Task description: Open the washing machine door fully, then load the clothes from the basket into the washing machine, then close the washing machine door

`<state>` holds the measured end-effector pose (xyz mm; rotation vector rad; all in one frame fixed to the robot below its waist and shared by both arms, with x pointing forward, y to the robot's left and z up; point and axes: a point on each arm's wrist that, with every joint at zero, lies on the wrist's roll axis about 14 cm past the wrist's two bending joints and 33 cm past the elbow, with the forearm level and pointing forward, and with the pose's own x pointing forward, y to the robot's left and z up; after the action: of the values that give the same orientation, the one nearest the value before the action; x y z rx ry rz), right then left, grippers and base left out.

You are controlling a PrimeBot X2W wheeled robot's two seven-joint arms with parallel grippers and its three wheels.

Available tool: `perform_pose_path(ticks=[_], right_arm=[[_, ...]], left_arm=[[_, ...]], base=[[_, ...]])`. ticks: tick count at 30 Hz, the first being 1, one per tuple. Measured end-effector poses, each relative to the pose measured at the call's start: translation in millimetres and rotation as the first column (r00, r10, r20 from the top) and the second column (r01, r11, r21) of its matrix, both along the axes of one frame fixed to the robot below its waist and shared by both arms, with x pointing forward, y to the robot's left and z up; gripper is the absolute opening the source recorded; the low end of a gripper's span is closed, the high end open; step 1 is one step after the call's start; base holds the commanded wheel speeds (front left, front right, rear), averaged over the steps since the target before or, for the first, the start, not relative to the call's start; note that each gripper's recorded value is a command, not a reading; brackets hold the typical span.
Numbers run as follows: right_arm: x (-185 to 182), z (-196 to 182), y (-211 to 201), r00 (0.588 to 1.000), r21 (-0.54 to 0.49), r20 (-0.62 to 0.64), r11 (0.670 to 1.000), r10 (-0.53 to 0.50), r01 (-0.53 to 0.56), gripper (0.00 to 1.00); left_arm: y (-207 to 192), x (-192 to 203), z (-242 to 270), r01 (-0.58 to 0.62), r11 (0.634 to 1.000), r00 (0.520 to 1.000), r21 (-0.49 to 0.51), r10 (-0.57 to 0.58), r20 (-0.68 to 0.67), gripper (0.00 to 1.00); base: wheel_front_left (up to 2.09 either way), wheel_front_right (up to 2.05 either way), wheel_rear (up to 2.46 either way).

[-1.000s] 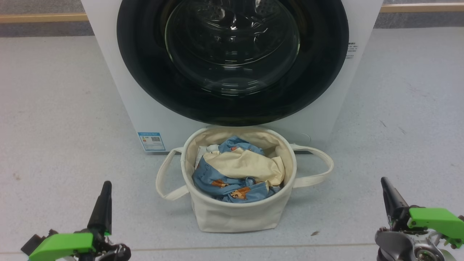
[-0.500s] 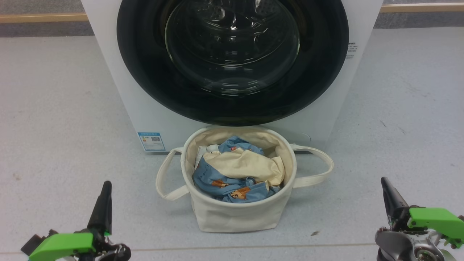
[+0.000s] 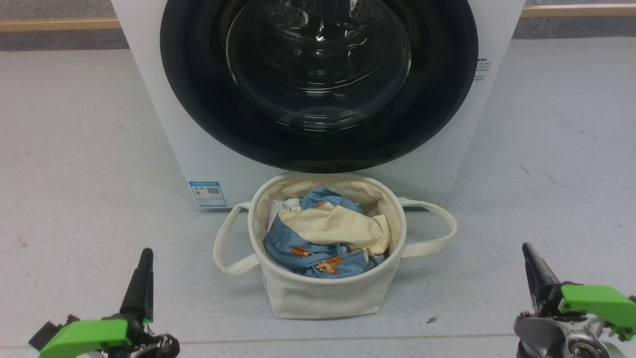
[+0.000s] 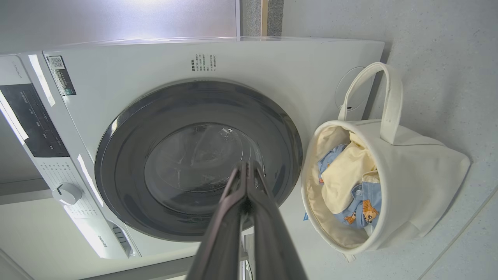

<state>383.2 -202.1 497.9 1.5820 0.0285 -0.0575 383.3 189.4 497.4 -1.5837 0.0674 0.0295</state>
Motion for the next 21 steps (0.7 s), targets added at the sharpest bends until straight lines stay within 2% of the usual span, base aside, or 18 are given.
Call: perform_pose_path(ticks=[21], right_arm=[[0.0,0.1,0.0,1.0,0.0,0.0,1.0,0.0,0.0,0.0]], left_arm=[[-0.2,0.0,-0.1,0.0,1.0,1.0,-0.001,0.0,0.0,0.0]], base=[[0.0,0.0,0.0]])
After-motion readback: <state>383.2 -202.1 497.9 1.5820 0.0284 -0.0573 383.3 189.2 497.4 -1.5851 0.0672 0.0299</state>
